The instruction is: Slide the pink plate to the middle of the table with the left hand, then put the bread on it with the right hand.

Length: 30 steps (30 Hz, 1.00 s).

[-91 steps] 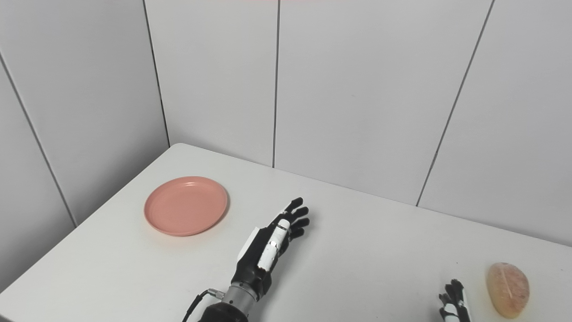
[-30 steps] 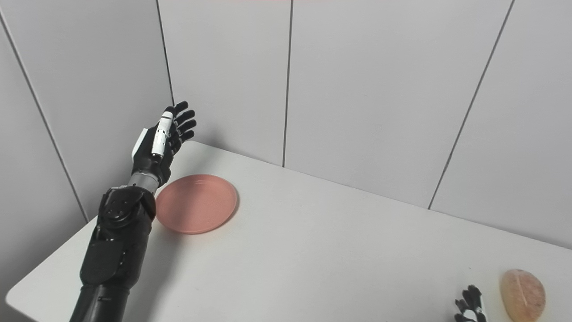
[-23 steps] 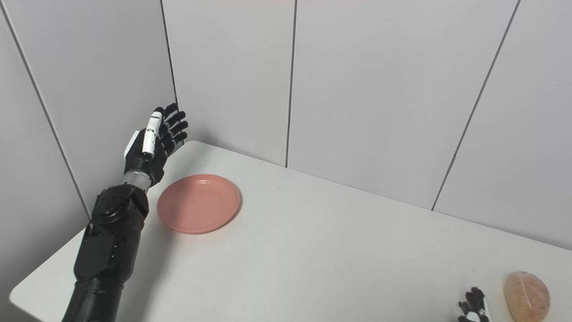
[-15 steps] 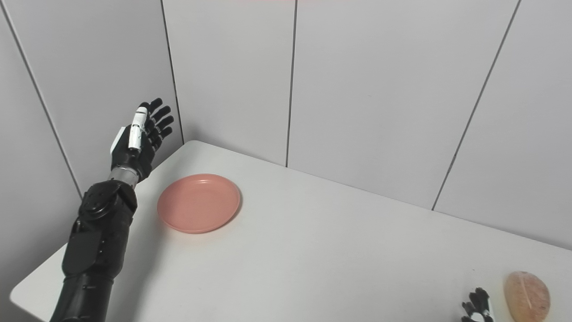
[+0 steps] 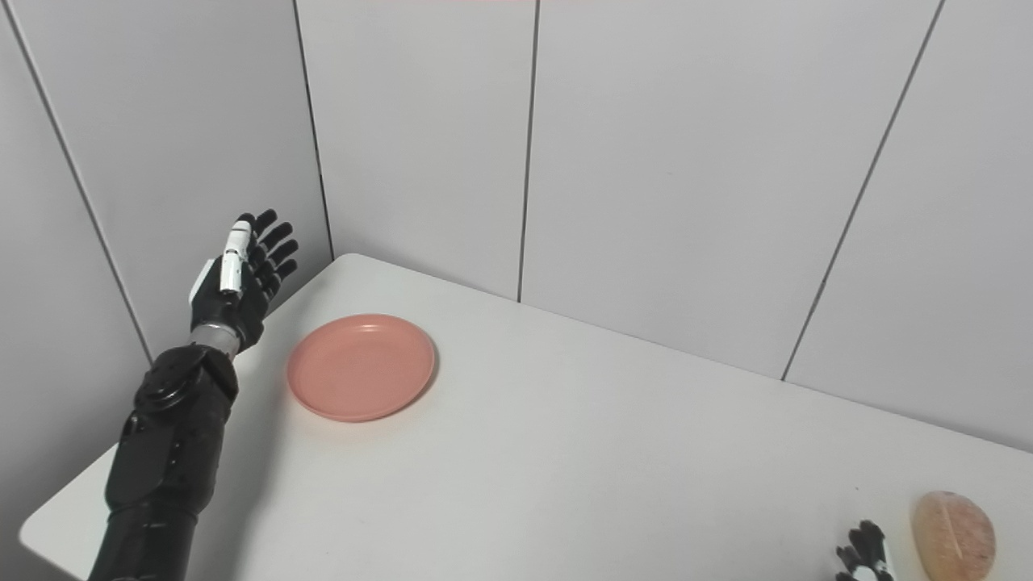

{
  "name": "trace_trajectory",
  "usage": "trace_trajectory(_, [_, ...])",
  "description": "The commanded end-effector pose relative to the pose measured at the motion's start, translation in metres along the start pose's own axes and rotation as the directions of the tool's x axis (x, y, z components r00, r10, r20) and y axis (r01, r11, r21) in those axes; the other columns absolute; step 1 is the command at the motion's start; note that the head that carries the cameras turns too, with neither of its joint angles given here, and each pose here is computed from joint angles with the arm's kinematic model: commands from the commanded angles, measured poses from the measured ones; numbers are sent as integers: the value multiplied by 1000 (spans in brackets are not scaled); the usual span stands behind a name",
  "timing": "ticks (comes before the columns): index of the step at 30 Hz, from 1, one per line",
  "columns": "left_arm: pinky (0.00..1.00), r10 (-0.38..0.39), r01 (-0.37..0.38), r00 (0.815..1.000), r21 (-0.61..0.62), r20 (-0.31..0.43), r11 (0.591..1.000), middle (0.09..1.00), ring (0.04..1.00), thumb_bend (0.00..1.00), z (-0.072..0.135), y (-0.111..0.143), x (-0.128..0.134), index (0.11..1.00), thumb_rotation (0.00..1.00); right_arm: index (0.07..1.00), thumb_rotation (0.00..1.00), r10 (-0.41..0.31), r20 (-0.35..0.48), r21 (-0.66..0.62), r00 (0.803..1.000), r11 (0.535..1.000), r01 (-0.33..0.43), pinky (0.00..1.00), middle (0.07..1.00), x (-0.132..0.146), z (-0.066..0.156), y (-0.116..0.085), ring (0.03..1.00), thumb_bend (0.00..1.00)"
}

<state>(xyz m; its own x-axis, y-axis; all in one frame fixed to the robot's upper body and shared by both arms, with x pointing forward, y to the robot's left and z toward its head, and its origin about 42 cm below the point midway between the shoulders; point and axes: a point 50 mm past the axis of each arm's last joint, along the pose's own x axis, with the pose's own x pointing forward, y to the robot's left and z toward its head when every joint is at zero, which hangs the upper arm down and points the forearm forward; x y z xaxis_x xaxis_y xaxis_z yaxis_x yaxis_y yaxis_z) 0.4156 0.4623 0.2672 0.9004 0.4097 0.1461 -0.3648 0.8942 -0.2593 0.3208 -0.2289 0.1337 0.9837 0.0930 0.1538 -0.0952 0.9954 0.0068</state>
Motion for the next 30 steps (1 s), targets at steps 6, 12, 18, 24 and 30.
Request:
trace_trajectory(6, [937, -20, 19, 994, 16, 103, 1000, 913, 917, 316, 27, 0, 11, 903, 1000, 982, 1000, 3, 49, -19, 999, 1000, -2, 1000, 982, 6, 13, -4, 981, 137])
trace_trajectory(12, [914, -3, 2, 997, 14, 82, 1000, 908, 908, 316, 19, 0, 13, 892, 1000, 974, 1000, -1, 48, -16, 999, 1000, 1, 1000, 976, 5, 13, -5, 974, 157])
trace_trajectory(18, [934, 22, -20, 998, -36, 62, 999, 924, 924, 317, 11, 7, 15, 909, 1000, 968, 1000, -7, 46, -25, 999, 1000, 8, 1000, 971, 5, 13, -6, 969, 167])
trace_trajectory(24, [949, 27, -24, 998, -55, 60, 998, 930, 930, 312, 7, 10, 15, 918, 1000, 970, 1000, -8, 49, -21, 999, 1000, 9, 1000, 974, 5, 14, -8, 974, 166])
trace_trajectory(30, [952, 34, -30, 998, -69, 58, 997, 932, 932, 314, 2, 16, 13, 921, 1000, 973, 1000, -10, 51, -32, 999, 999, 12, 1000, 977, 5, 16, -9, 979, 171])
